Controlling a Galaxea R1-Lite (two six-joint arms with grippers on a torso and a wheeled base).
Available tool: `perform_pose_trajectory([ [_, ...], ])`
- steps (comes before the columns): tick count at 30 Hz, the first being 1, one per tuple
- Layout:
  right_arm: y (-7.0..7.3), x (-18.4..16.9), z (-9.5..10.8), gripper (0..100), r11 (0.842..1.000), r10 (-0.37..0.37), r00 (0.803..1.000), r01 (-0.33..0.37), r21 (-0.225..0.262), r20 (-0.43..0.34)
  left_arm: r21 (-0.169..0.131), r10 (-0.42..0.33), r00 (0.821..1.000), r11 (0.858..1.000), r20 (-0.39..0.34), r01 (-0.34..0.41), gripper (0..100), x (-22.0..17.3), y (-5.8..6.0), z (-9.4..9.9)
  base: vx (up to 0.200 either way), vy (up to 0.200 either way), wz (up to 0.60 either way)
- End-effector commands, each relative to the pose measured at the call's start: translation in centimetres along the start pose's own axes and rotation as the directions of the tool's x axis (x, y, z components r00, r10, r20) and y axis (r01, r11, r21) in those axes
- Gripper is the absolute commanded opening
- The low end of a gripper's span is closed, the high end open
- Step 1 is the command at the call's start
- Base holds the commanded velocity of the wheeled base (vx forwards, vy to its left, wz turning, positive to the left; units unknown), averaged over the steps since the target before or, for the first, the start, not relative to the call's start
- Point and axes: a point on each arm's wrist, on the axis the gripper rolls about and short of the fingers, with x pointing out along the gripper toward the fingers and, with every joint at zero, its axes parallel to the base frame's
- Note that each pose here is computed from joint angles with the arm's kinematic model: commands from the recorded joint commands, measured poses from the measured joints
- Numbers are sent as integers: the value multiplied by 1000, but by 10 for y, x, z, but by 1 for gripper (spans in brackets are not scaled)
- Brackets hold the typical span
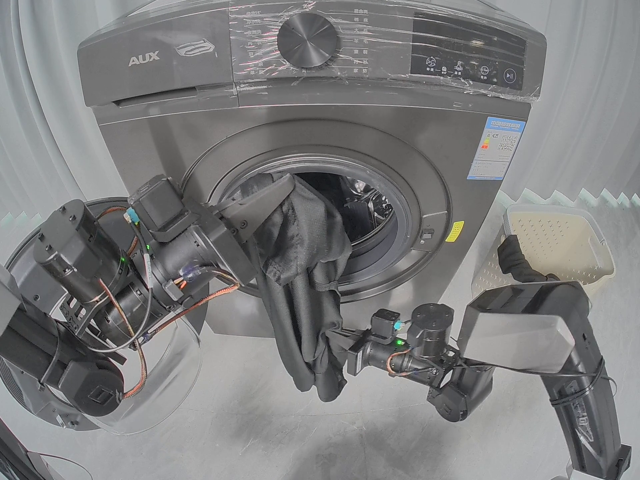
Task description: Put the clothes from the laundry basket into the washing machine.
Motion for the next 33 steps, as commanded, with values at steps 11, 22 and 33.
perform_pose_trajectory([
  [11, 0, -115, 72, 0, 986, -167, 986, 167, -29, -6, 8, 111, 992, 994, -54, -111, 0, -33, 17, -2, 0, 0, 0],
  [22, -4, -166, 113, 0, 946, -317, 942, 322, -29, 110, 9, 91, 996, 996, 15, -91, 0, -51, 5, 25, 0, 0, 0],
  [33, 14, -187, 145, 0, 938, -334, 913, 346, -11, 236, -6, 96, 994, 995, -43, -96, 0, -68, 0, 16, 0, 0, 0],
])
